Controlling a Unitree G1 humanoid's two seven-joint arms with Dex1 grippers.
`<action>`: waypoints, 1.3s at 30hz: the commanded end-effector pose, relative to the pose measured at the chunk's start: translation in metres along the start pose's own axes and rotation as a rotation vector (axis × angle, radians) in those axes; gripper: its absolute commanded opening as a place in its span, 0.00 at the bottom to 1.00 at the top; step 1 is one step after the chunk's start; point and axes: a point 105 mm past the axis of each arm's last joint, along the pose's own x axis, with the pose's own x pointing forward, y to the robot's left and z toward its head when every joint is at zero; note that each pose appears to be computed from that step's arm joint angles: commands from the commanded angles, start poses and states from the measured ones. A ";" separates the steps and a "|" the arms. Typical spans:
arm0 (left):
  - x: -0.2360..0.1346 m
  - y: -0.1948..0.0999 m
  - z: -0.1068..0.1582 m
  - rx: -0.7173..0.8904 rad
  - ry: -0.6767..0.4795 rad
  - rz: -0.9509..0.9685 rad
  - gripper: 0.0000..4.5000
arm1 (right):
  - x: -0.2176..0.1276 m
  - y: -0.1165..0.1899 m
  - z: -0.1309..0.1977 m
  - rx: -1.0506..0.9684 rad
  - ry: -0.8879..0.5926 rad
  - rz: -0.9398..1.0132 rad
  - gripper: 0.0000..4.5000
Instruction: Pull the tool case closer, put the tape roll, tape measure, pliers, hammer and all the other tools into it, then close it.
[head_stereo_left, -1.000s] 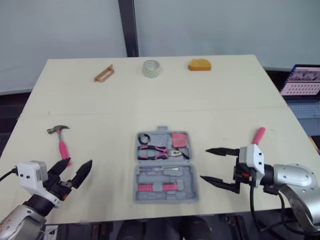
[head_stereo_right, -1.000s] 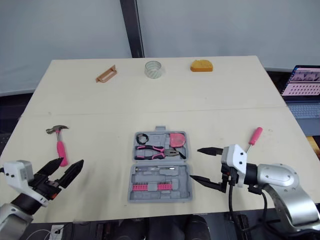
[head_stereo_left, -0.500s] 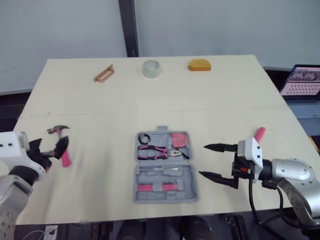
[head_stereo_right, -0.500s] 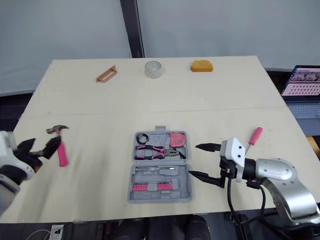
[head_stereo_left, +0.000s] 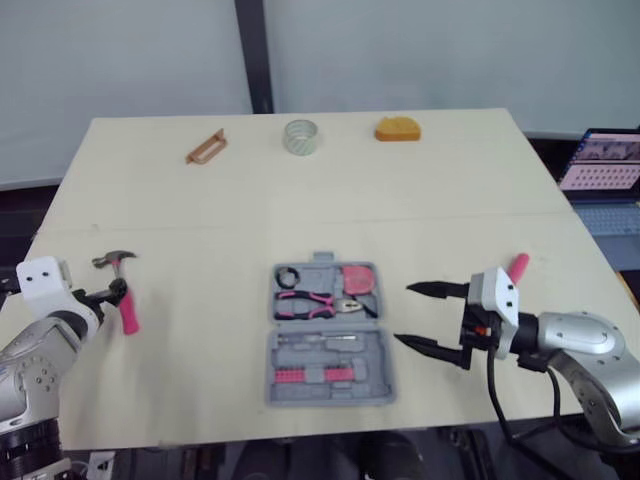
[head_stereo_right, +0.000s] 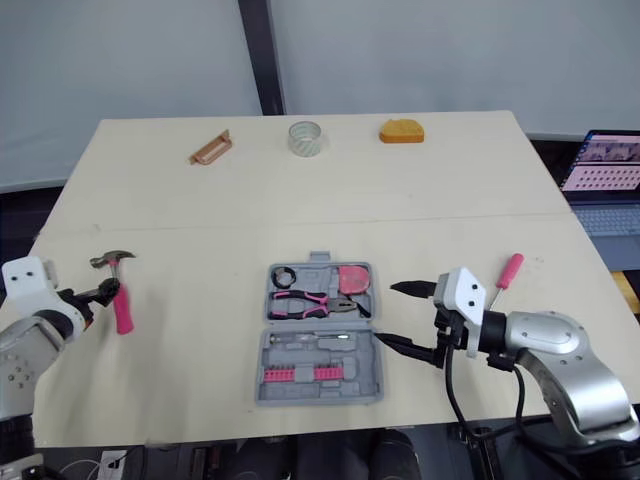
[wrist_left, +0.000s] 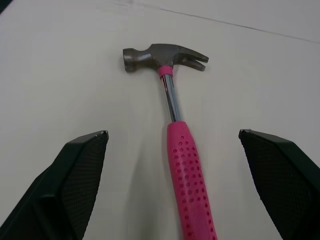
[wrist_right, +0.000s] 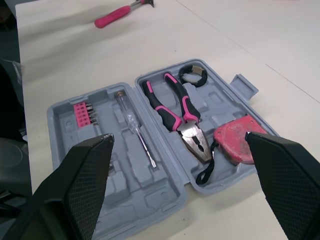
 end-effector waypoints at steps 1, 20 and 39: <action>0.009 0.001 0.005 0.022 -0.017 0.029 1.00 | -0.004 -0.002 0.012 -0.047 -0.008 -0.015 0.99; 0.062 -0.012 0.018 0.064 0.016 0.030 1.00 | -0.008 -0.002 0.009 -0.024 0.032 -0.052 0.99; 0.075 -0.002 0.022 0.073 0.022 0.067 1.00 | -0.013 -0.003 0.007 -0.002 0.054 -0.082 0.99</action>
